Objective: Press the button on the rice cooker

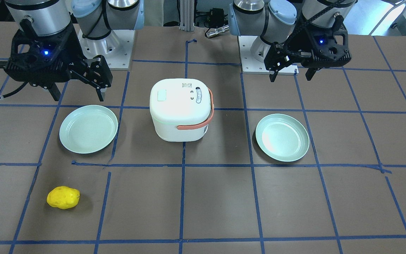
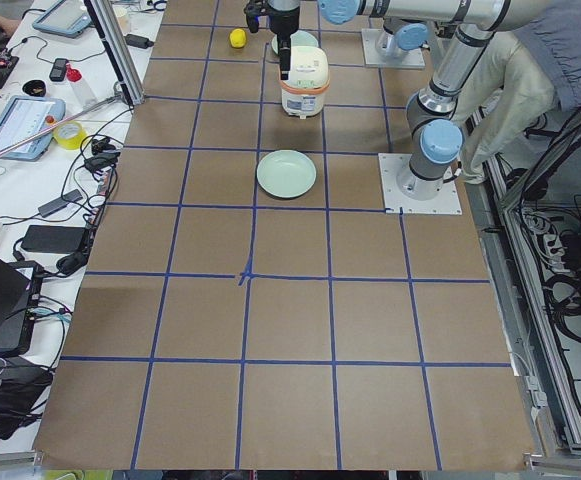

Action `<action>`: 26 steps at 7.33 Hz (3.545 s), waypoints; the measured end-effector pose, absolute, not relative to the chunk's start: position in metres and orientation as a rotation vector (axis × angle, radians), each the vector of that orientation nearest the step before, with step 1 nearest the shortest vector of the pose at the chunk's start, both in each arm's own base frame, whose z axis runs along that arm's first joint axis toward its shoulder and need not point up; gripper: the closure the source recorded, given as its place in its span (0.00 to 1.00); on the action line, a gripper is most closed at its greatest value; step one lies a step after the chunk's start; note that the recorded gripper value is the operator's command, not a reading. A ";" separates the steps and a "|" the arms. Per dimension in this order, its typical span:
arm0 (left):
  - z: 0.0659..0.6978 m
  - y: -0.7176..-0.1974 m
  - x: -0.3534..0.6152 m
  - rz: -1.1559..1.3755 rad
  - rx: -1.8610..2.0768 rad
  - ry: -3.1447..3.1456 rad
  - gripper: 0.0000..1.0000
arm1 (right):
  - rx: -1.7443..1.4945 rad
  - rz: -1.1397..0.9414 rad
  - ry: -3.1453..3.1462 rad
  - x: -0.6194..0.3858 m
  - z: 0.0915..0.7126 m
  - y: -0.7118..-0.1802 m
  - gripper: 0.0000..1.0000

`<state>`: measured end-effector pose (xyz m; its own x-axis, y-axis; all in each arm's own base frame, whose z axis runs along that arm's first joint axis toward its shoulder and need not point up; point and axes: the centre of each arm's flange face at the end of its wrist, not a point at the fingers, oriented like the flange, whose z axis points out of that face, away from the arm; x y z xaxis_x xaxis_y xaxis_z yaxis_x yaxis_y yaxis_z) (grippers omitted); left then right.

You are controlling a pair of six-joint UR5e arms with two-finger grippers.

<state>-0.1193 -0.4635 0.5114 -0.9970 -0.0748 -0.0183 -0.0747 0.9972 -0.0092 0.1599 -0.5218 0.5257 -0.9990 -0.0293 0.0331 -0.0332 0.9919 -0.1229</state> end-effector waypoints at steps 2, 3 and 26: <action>0.511 -0.464 -0.119 -0.013 -0.116 3.121 0.00 | 0.047 0.192 -3.104 0.160 0.526 -0.522 0.00; 0.511 -0.464 -0.119 -0.013 -0.116 3.121 0.00 | 0.046 0.191 -3.104 0.160 0.526 -0.522 0.00; 0.511 -0.463 -0.119 -0.013 -0.118 3.121 0.00 | 0.061 -0.122 -3.161 0.293 0.361 -0.411 0.95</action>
<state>-0.1193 -0.4635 0.5114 -0.9970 -0.0754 -0.0183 -0.0753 0.9971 -0.0092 0.2933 -0.4110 0.3614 -0.9990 -0.0376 -0.0239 -0.0394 0.9963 0.0763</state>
